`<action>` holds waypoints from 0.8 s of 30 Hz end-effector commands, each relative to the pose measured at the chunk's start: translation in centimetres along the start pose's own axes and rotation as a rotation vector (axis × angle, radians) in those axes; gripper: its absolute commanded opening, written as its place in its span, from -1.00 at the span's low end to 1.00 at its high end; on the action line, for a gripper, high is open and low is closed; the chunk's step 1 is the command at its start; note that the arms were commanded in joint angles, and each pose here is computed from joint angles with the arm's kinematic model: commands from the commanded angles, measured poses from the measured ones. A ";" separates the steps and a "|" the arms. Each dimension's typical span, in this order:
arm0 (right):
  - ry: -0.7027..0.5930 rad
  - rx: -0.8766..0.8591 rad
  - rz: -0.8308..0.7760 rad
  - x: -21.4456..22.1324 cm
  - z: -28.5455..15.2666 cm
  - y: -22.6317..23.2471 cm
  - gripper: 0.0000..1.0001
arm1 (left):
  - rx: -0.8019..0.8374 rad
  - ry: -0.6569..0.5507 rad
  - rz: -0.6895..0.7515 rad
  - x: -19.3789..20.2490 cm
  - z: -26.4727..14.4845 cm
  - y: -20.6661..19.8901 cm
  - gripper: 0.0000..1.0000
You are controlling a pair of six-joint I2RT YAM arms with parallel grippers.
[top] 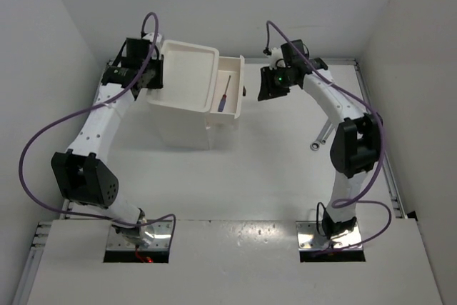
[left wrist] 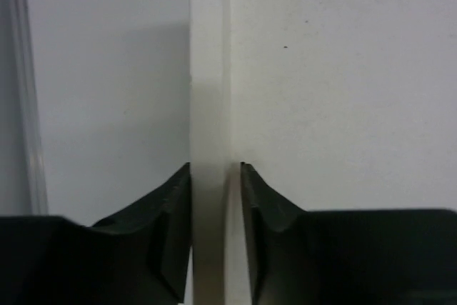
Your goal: Sort the tools into containers
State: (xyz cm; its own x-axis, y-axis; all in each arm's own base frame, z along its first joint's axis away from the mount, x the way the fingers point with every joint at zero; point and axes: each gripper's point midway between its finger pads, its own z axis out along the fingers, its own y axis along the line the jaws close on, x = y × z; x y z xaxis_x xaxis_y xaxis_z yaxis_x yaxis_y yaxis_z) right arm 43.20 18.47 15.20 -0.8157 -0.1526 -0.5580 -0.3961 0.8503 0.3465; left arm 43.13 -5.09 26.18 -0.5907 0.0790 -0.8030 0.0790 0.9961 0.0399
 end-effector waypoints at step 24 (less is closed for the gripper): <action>-0.134 -0.048 -0.349 -5.2 6.8 11.4 -0.25 | 0.061 0.035 0.063 0.5 0.5 -1.6 -1.00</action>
State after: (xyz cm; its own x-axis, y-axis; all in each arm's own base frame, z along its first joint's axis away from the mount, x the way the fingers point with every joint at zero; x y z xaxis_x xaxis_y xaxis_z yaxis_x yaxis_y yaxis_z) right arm 44.42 29.91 14.66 -0.6311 -0.3981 -0.6658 -0.6384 0.7541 0.1542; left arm 43.23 -4.75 26.13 -0.6049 0.0867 -0.7915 0.0679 0.9960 0.0572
